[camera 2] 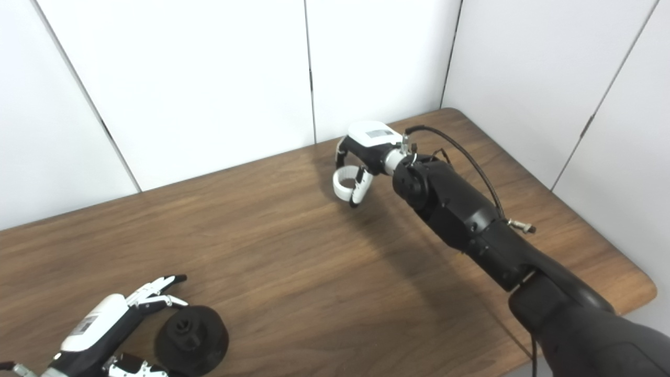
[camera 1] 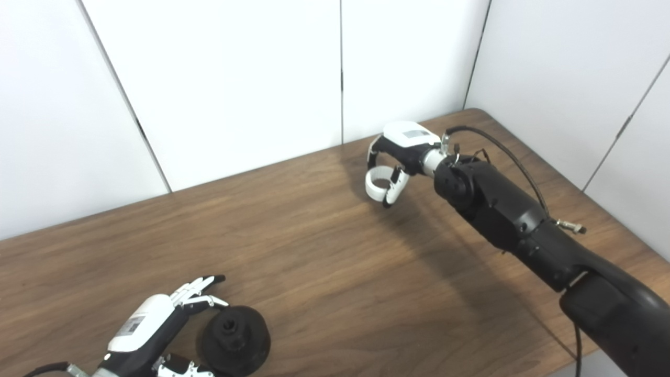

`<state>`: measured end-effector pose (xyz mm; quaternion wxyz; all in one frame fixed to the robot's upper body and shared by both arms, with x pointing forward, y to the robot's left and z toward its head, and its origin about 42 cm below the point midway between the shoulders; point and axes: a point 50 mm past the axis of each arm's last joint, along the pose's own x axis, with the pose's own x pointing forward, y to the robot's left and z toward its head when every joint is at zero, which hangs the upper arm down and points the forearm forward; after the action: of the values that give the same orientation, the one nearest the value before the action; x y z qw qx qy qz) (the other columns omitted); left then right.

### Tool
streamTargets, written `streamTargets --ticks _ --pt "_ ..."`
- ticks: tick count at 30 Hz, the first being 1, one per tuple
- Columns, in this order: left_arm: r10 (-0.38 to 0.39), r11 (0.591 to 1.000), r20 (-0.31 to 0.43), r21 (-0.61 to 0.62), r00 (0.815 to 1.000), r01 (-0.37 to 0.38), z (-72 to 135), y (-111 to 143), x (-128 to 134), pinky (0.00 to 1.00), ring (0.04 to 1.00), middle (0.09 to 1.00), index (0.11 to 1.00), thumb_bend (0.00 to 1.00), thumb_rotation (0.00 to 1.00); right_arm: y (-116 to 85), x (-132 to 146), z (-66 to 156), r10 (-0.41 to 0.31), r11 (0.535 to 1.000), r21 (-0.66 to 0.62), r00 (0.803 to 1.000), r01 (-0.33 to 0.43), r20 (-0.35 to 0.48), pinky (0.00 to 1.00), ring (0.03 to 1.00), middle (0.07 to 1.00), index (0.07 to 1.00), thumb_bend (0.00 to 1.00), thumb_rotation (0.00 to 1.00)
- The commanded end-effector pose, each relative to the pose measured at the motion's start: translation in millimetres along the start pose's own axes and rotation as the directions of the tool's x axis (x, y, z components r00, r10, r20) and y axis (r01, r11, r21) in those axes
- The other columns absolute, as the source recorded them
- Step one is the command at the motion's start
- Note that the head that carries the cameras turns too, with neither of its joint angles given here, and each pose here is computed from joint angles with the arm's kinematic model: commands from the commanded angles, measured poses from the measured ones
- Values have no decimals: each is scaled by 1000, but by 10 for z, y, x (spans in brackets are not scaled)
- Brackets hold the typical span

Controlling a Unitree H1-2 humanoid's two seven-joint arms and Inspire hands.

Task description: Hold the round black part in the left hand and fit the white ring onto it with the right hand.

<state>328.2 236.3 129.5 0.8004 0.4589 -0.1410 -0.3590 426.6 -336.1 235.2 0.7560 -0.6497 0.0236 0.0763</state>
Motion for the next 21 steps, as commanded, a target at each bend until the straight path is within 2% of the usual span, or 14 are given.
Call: streamTargets --ticks 1,10,21 --pt "-57 998 -45 21 997 58 -71 -17 -55 948 976 962 489 523 69 -363 -2 78 -91 995 -22 994 93 52 748 809 773 481 524 132" --pt "-49 999 -40 20 998 50 -32 -36 -2 944 976 961 489 522 70 -474 -163 371 -96 995 6 981 96 167 749 806 769 480 524 133" --pt "-52 998 -47 14 998 53 61 -64 79 961 982 972 489 522 72 -499 -394 761 -74 997 33 938 67 338 710 785 766 480 525 134"
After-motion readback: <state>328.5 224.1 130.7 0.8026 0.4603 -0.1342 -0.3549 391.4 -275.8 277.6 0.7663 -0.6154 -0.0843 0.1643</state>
